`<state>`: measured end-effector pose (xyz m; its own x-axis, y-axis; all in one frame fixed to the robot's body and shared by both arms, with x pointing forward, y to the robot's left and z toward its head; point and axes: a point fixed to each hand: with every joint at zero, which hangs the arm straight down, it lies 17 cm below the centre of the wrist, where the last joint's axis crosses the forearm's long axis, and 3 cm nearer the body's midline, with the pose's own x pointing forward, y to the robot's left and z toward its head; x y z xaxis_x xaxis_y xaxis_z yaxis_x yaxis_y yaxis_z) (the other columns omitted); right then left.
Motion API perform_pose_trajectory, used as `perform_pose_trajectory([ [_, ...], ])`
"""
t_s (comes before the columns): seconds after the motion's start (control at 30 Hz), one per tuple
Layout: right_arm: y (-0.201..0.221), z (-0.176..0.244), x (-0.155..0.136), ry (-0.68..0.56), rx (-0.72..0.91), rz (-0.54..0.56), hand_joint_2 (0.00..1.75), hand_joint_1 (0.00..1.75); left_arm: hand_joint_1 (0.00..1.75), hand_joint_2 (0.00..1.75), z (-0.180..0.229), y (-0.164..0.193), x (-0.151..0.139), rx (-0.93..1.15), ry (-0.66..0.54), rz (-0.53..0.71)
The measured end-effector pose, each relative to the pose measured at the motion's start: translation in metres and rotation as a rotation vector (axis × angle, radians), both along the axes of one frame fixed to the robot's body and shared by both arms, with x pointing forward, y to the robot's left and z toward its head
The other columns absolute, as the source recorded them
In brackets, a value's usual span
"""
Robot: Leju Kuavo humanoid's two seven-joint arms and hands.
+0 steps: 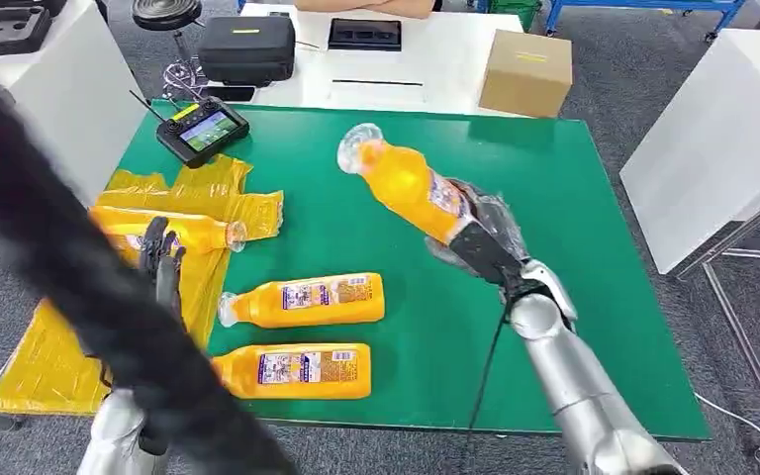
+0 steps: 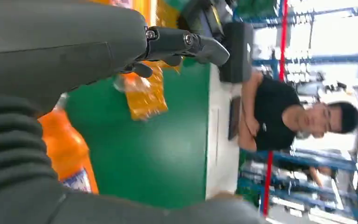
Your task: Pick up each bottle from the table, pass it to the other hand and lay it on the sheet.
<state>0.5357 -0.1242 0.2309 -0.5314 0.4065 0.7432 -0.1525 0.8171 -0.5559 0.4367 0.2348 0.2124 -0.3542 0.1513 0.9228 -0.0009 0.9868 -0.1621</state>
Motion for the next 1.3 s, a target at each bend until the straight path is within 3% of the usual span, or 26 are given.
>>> perform_pose_trajectory([
  [0.1,0.026,0.005,0.001,0.015,0.039,0.035,1.75,1.75,0.0,1.75,0.001,-0.006,0.001,0.006,-0.003,-0.012],
  [0.13,0.033,0.008,0.002,0.019,0.048,0.044,1.75,1.75,0.0,0.0,0.002,-0.006,0.002,0.012,-0.006,-0.012],
  [0.43,0.13,0.028,-0.009,0.094,0.113,0.186,1.75,1.75,0.0,0.0,0.018,-0.024,0.01,0.043,-0.043,-0.04],
  [0.63,0.181,0.008,-0.025,0.179,0.069,0.27,1.75,1.75,0.0,0.0,0.027,-0.031,0.018,0.024,-0.061,-0.062],
  [1.3,0.218,-0.043,-0.052,0.31,-0.016,0.341,1.75,1.75,0.0,0.0,0.024,-0.035,0.024,0.002,-0.051,-0.072],
])
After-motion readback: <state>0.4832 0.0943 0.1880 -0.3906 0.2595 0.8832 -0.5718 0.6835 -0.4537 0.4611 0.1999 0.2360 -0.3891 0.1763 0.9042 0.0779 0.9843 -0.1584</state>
